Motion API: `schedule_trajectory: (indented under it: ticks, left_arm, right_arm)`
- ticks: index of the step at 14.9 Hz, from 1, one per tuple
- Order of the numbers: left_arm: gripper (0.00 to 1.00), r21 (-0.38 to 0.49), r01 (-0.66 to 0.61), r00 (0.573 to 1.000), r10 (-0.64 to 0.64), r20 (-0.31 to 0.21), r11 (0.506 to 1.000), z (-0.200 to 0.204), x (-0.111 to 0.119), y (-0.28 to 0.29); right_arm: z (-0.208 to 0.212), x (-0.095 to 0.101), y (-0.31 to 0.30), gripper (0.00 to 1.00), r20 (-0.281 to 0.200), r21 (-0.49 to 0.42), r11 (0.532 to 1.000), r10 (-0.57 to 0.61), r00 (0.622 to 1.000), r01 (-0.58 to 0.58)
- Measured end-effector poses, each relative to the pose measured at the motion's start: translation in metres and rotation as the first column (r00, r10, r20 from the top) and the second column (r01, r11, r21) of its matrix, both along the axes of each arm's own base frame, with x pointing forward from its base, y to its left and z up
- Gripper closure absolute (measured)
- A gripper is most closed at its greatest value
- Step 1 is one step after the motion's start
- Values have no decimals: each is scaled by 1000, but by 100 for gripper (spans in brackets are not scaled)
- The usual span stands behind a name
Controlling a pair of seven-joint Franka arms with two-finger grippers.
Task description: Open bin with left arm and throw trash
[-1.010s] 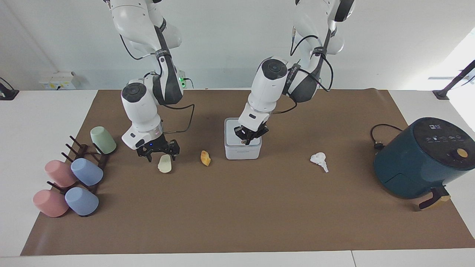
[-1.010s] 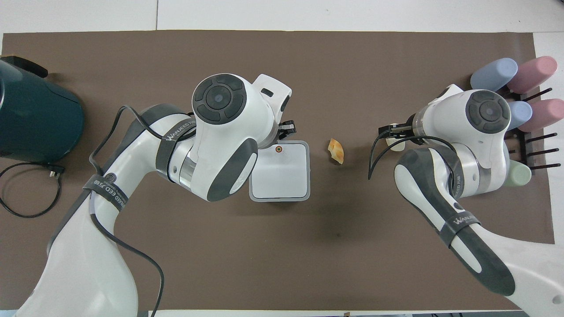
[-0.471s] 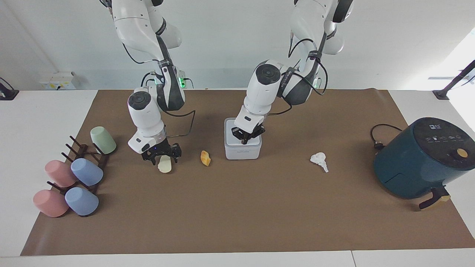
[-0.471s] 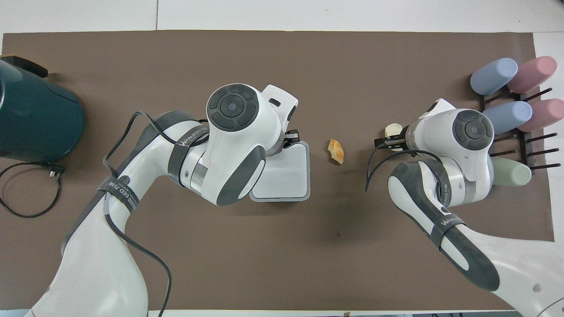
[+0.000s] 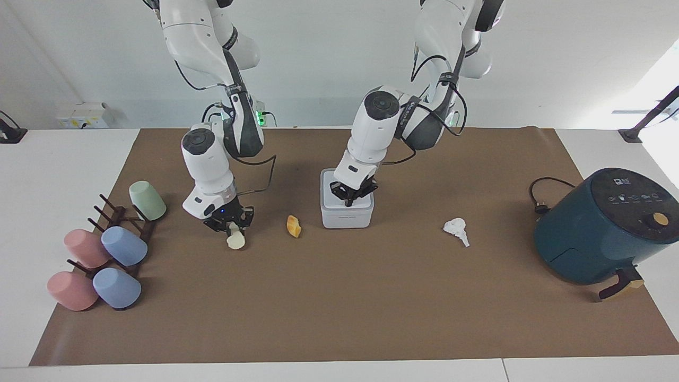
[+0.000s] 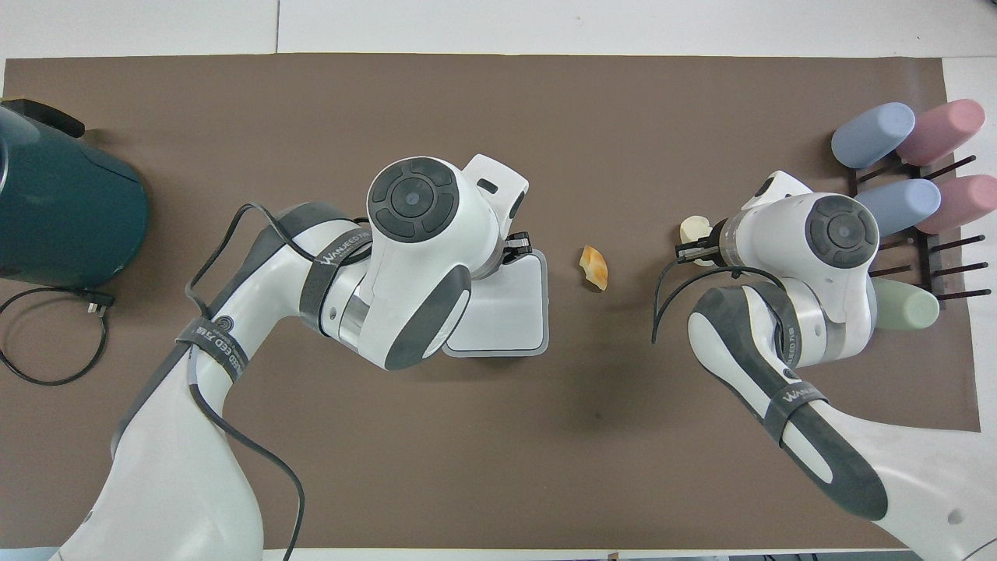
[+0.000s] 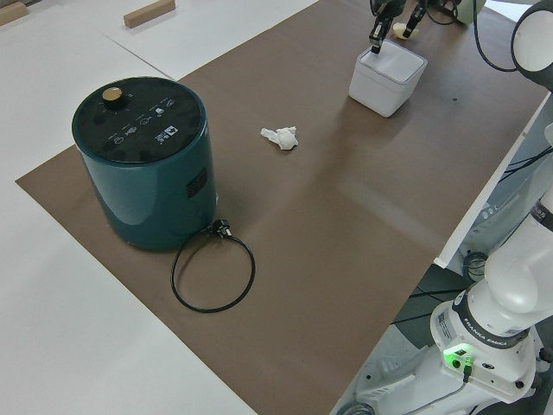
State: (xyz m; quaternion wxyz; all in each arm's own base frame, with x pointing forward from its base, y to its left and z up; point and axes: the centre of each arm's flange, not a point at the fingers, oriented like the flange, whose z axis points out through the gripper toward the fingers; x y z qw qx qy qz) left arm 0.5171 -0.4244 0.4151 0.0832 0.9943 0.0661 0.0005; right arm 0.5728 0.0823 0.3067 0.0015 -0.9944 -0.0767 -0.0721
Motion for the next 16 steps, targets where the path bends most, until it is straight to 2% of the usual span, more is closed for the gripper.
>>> schedule_trajectory:
  ticks: [3,7,11,13,14,16]
  left_arm:
    - [99,-3,0,1000,0,5,1000,1,-1,1]
    - [99,11,-8,1000,8,-9,1000,18,0,12]
    - [99,33,17,1000,-17,-18,999,79,16,85]
    - [99,44,59,998,-58,-21,997,95,32,137]
    - [93,47,74,997,-73,-21,996,94,42,165]
    - [73,53,90,996,-89,-32,995,78,61,223]
  right_arm:
    - [7,-1,9,89,12,5,1000,-4,1000,4]
    - [35,1,12,90,49,14,1000,-28,998,28]
    - [96,3,33,90,21,20,995,-101,995,100]
    - [128,3,52,90,2,26,990,-139,990,139]
    - [139,1,66,90,-7,33,985,-168,986,168]
    - [150,-7,102,90,-15,56,971,-232,973,233]
